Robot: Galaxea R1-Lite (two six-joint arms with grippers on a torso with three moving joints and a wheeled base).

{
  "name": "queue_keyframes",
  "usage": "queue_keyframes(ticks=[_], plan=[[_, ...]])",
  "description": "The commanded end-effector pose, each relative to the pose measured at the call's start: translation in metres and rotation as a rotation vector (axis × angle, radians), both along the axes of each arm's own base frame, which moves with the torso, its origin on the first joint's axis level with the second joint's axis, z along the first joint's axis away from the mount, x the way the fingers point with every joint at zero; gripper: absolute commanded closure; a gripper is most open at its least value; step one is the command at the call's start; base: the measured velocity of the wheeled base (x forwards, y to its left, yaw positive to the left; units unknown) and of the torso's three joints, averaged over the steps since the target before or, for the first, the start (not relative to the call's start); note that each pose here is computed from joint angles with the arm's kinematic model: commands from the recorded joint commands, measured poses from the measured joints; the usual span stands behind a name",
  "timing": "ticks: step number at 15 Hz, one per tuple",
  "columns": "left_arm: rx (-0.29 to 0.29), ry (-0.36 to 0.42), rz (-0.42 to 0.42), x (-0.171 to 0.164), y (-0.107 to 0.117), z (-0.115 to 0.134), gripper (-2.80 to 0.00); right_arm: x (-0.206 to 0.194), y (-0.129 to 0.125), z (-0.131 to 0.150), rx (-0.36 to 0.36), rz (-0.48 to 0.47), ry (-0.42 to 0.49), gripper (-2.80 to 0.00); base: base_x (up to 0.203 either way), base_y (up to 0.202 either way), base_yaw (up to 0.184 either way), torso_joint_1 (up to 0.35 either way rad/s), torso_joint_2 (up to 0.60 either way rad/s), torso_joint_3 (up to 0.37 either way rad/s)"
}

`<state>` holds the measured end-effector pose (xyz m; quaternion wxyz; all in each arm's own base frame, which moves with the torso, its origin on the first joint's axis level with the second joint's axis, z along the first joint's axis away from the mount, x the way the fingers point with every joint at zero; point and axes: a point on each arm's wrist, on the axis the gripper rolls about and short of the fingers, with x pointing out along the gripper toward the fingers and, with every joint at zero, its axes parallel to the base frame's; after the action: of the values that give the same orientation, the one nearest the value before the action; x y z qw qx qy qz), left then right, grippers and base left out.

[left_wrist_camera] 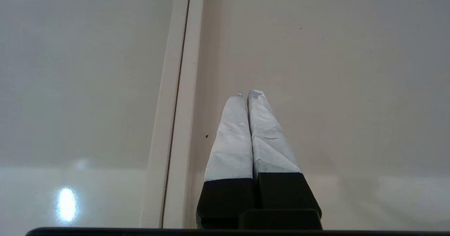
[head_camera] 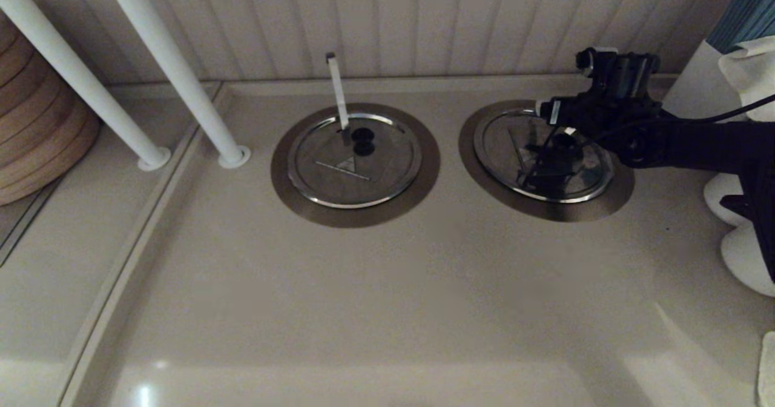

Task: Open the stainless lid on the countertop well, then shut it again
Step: Put the spoon in the groove

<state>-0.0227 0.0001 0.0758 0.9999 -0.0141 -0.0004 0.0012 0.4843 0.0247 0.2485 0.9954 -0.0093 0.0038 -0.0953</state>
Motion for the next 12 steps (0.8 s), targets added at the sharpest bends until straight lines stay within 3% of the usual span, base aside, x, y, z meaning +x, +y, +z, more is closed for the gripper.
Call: queue_keyframes(ticks=[1, 12], plan=[[-0.001, -0.001, 0.001, 0.0000, 0.0000, 0.0000, 0.00, 0.0032, -0.0004, -0.0045, 0.001, -0.002, -0.003, -2.80, 0.000, 0.000, 0.000, 0.000, 0.00, 0.000], [-0.001, -0.001, 0.001, 0.0000, 0.0000, 0.0000, 0.00, 0.0082, 0.0002, -0.0048, 0.021, 0.014, -0.092, -2.80, 0.000, 0.000, 0.000, 0.000, 0.00, 0.000]])
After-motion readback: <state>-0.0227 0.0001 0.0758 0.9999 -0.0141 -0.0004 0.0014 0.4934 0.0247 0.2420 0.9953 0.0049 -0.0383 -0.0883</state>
